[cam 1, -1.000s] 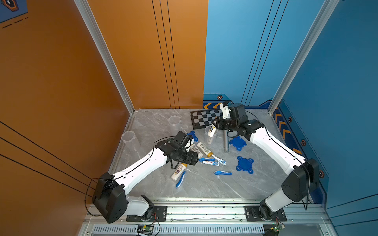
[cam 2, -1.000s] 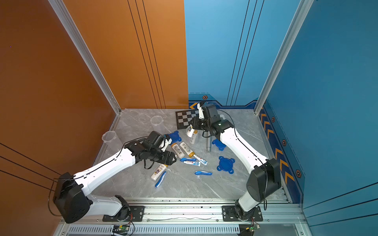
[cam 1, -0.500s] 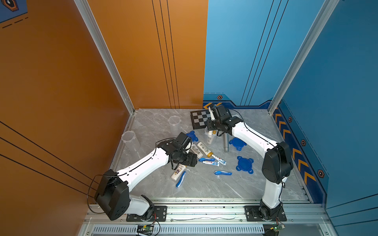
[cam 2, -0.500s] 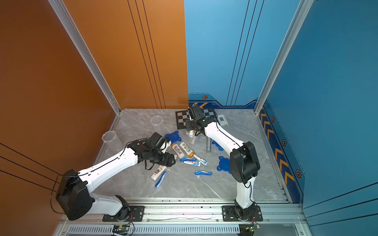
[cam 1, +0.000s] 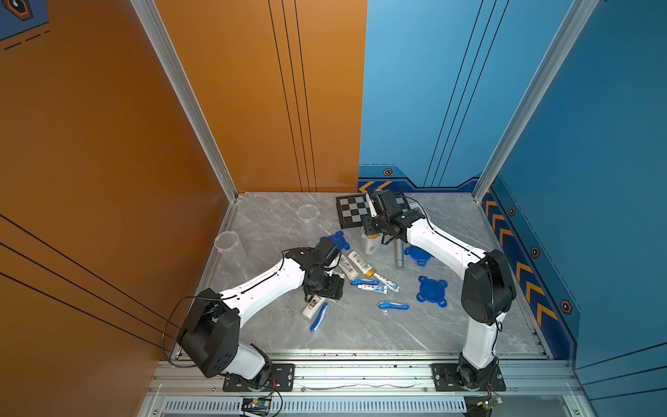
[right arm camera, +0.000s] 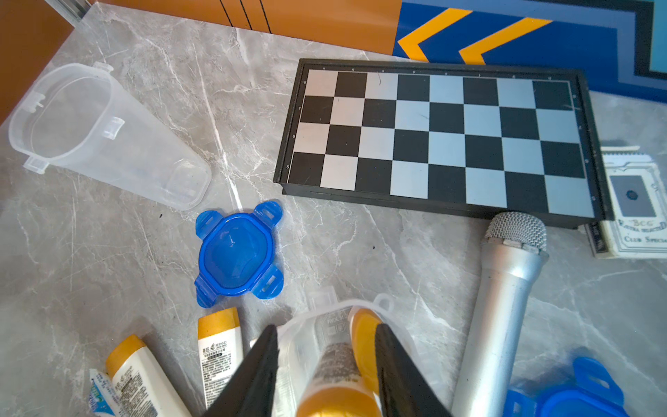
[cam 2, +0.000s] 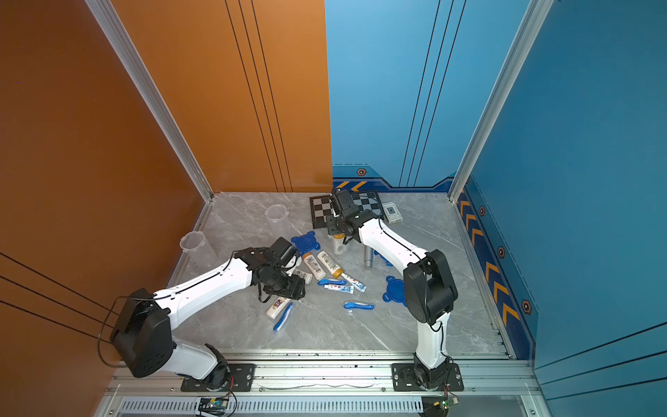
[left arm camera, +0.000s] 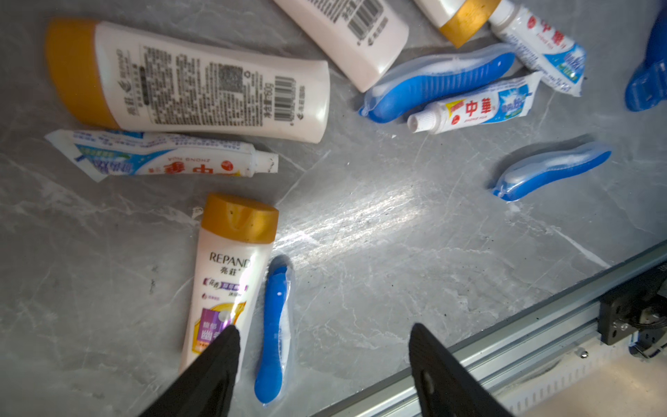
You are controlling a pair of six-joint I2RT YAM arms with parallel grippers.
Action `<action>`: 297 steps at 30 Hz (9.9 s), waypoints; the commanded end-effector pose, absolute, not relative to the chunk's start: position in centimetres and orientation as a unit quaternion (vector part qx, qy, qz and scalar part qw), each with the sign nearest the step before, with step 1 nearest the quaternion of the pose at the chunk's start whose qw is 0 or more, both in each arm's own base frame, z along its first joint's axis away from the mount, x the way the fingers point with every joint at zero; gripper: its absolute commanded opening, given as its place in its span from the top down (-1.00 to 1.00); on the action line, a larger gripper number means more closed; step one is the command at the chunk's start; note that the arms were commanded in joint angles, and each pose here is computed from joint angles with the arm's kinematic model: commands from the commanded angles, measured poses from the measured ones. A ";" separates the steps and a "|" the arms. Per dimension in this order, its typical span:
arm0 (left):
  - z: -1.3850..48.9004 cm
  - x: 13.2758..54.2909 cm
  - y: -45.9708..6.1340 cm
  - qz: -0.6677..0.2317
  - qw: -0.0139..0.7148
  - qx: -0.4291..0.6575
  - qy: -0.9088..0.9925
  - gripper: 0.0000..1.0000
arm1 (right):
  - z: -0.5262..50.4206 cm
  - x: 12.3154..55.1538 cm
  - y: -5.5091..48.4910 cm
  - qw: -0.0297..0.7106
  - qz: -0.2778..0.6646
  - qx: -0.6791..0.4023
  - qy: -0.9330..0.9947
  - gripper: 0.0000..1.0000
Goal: Pack away toiletry kits
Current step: Place the toiletry item into the container, then pick up the toiletry item from the center of the board, then place the toiletry item into the container, then pick up the toiletry item from the center of the board, then place the toiletry item into the container.
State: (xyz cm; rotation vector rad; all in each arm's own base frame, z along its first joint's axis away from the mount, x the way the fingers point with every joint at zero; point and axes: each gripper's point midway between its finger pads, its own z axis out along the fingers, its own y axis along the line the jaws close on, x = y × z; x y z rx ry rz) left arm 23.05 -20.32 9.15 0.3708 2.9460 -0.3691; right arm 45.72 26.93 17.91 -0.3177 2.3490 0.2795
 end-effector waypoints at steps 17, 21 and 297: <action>10.7 23.9 -28.9 -0.160 0.083 0.281 0.943 -0.42 | 18.6 32.6 16.2 0.291 0.138 0.029 0.946 -0.78; 10.5 22.3 -33.4 -0.184 0.081 0.366 0.909 -0.46 | 15.4 28.8 10.3 0.252 0.163 0.177 0.937 -0.95; 9.1 28.9 -16.0 -0.111 0.088 0.003 0.990 -0.75 | 22.2 36.7 22.1 0.377 0.110 -0.033 0.919 -0.65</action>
